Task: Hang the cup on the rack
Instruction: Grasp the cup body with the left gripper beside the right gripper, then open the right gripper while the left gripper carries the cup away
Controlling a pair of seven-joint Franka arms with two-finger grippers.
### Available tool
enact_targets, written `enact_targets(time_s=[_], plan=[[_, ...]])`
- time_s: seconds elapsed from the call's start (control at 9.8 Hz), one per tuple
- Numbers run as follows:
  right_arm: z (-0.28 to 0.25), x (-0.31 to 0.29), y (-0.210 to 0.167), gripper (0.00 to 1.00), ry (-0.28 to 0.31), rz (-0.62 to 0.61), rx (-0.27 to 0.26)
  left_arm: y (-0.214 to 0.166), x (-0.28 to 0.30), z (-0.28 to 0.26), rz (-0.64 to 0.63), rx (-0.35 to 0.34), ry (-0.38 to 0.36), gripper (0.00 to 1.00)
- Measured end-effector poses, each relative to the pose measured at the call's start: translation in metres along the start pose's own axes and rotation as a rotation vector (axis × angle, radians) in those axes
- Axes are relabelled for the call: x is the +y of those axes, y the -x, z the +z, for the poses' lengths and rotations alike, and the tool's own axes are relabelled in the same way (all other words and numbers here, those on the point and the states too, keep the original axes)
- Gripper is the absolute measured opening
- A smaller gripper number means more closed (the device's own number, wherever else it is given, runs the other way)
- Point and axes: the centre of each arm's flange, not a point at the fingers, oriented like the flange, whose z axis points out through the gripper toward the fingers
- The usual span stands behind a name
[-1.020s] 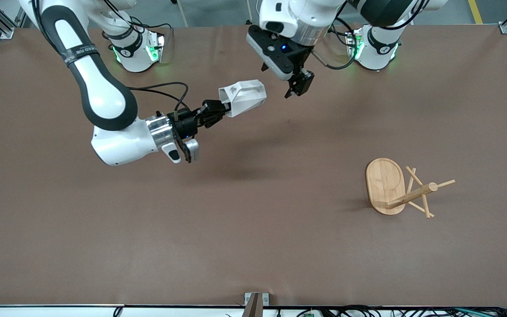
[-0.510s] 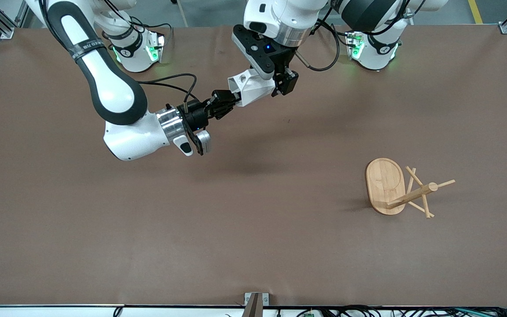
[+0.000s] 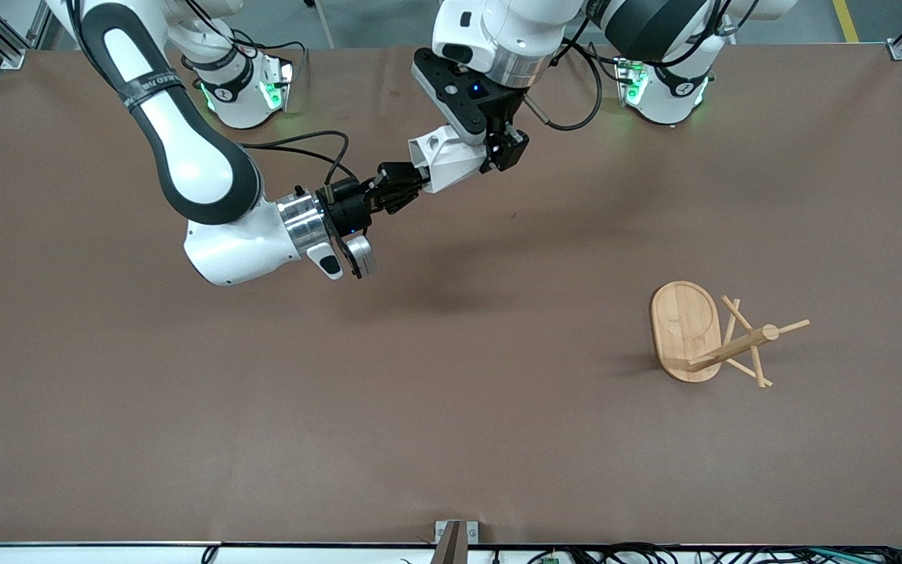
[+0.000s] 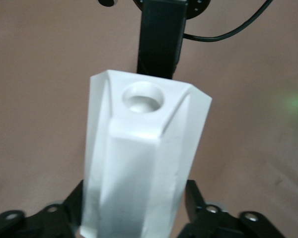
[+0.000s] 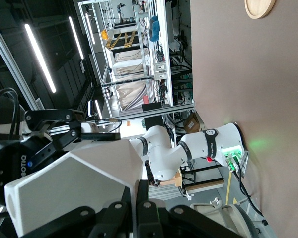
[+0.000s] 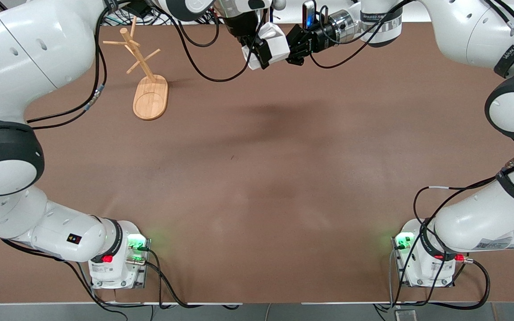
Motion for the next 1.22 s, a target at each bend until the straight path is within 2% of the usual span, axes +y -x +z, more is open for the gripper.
enact_targets(time_s=[0.31,0.51,0.71,0.92,1.02,1.12,1.22], plan=[[0.000,0.000,0.000,0.05,-0.002,0.000,0.001,0.000,-0.001,-0.001,0.002,0.001,0.000,0.74],[-0.002,-0.005,-0.002,0.15,-0.009,-0.007,0.007,0.001,-0.009,-0.003,-0.003,0.005,-0.004,0.74],[-0.011,-0.016,-0.007,0.45,-0.008,-0.031,0.030,0.002,-0.021,-0.005,-0.005,0.007,-0.008,0.74],[-0.031,-0.018,-0.017,0.74,0.020,-0.042,0.115,0.004,-0.033,-0.006,-0.040,0.008,-0.012,0.74],[-0.045,-0.014,-0.022,0.91,0.058,-0.044,0.174,0.006,-0.042,-0.006,-0.074,0.008,-0.013,0.74],[-0.063,-0.007,-0.027,1.00,0.120,-0.048,0.228,0.007,-0.050,-0.004,-0.098,0.005,-0.013,0.74],[-0.082,-0.001,-0.028,1.00,0.181,-0.053,0.259,0.008,-0.061,-0.001,-0.122,0.000,-0.012,0.74]])
